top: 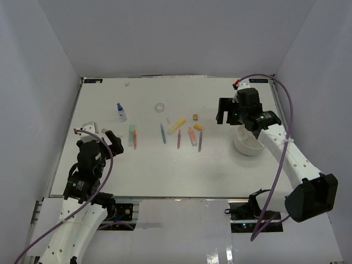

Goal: Sort the stationery into containers
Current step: Pick up the pen from the center of the board.

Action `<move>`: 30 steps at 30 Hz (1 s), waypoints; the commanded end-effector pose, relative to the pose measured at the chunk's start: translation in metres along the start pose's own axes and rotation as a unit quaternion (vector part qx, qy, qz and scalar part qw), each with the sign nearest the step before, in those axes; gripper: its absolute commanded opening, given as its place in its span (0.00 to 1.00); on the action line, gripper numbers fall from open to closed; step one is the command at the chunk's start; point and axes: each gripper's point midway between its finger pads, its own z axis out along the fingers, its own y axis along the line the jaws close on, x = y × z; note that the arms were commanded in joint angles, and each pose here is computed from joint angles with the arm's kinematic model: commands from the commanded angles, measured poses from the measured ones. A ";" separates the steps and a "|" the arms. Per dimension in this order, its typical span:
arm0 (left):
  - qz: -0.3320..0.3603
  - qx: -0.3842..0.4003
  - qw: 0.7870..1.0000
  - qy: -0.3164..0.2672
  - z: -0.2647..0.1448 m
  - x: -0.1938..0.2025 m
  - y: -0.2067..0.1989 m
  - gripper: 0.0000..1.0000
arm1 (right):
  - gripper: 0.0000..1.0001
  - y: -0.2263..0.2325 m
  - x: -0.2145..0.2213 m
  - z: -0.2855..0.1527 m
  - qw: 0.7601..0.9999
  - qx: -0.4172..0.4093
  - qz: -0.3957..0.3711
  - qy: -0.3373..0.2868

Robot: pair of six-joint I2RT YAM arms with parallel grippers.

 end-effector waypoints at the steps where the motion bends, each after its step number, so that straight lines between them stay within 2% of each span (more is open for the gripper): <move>1: 0.003 0.018 1.000 -0.004 0.000 -0.016 -0.012 0.98 | 0.90 0.013 -0.004 0.012 1.000 0.024 0.005 0.016; 5: 0.005 0.039 0.999 0.034 0.010 -0.008 -0.026 0.98 | 0.91 0.029 0.018 0.041 0.997 0.033 0.004 0.065; 11: 0.001 0.082 0.992 0.094 0.029 0.021 -0.048 0.98 | 1.00 0.051 0.061 0.082 0.990 0.050 0.007 0.132; 21: 0.011 0.064 0.990 0.126 0.051 0.053 -0.041 0.98 | 0.77 0.060 0.088 0.120 0.984 0.082 0.018 0.158; 30: 0.015 0.068 0.989 0.132 0.052 0.055 -0.042 0.98 | 0.56 0.057 0.102 0.147 0.978 0.112 0.029 0.173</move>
